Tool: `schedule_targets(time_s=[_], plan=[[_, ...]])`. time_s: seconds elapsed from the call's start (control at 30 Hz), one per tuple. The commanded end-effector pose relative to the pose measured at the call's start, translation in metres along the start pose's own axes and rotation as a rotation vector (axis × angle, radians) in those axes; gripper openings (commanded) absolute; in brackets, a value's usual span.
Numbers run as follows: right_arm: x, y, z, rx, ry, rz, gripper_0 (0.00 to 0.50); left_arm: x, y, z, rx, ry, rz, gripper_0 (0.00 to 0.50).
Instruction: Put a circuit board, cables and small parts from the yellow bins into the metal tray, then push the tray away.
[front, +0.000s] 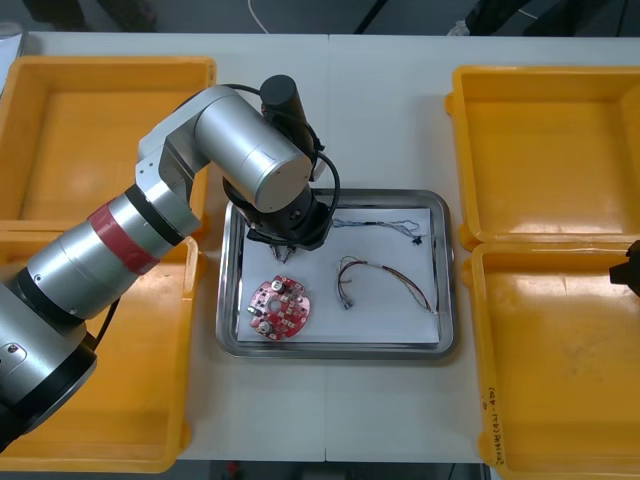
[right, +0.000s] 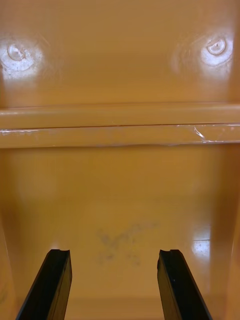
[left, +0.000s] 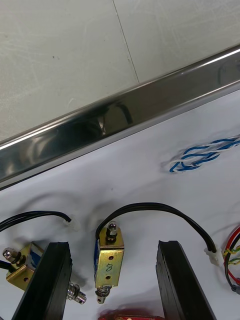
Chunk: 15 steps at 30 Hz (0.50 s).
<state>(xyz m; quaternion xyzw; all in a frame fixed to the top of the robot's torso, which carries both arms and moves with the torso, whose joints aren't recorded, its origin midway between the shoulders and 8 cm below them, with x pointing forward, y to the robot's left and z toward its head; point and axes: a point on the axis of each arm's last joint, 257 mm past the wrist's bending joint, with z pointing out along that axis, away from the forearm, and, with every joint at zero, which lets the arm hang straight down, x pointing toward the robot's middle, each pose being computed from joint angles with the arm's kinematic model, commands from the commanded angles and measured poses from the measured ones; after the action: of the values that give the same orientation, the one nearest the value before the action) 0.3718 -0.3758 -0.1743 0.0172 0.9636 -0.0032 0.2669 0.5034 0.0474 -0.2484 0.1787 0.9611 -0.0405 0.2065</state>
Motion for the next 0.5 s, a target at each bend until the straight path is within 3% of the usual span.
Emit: schedule_targets(time_s=[0.03, 0.27, 0.5], plan=[[0.006, -0.008, -0.012, 0.02, -0.021, 0.012, 0.5, -0.022, -0.026, -0.022, 0.04, -0.057, -0.06, 0.5], [0.011, -0.007, -0.013, 0.019, -0.018, 0.009, 0.5, -0.027, -0.009, -0.052, 0.018, -0.066, -0.07, 0.5], [0.012, -0.009, -0.014, 0.02, -0.019, 0.013, 0.5, -0.021, 0.019, -0.086, -0.062, -0.075, -0.044, 0.5]])
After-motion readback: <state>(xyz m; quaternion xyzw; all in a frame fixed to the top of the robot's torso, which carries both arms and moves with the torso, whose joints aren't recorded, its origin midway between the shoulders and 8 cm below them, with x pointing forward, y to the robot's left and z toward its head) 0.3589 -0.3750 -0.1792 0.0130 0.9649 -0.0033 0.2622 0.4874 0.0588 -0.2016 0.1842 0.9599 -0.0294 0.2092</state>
